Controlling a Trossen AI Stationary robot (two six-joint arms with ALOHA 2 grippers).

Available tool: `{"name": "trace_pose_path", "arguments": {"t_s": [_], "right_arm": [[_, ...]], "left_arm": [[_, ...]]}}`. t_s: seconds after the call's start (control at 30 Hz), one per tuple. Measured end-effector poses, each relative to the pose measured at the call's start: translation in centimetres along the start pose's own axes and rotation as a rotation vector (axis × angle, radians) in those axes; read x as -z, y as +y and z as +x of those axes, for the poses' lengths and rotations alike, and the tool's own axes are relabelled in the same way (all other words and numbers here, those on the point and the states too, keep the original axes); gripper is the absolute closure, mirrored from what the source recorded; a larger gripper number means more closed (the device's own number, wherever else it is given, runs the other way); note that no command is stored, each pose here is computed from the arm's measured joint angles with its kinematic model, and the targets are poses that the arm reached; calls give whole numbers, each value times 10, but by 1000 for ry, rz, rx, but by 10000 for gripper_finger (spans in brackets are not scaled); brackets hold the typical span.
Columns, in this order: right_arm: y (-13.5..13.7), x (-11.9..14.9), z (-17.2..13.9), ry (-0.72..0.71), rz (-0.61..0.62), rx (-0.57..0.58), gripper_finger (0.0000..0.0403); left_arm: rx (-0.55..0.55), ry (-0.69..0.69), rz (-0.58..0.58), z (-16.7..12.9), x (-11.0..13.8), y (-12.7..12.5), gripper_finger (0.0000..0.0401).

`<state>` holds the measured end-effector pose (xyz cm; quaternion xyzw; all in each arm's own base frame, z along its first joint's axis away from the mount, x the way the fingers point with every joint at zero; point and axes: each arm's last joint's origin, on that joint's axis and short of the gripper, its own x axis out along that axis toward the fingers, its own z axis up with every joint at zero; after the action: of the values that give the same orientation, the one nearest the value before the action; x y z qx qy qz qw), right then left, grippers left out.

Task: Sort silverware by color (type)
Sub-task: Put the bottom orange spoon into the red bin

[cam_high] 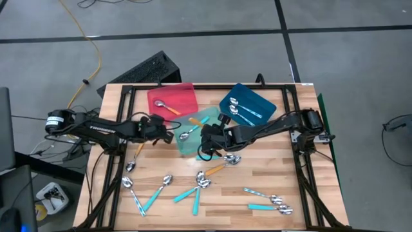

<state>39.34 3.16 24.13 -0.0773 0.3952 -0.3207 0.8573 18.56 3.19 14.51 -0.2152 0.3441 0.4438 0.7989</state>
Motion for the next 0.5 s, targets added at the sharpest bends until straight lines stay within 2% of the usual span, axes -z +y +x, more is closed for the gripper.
{"name": "trace_pose_path", "arguments": {"t_s": [0.13,0.33,0.4,0.5], "right_arm": [[-13,1,-2,11,8,105,343],[-34,-10,12,-4,16,128,343],[-40,-13,19,-2,22,90,343],[-43,-23,28,-83,69,-22,344]], "left_arm": [[87,-6,14,-4,1,-9,401],[159,-51,21,-6,-3,-16,401],[169,-68,33,-6,-5,-18,401],[125,-84,53,-10,-8,-15,401]]}}
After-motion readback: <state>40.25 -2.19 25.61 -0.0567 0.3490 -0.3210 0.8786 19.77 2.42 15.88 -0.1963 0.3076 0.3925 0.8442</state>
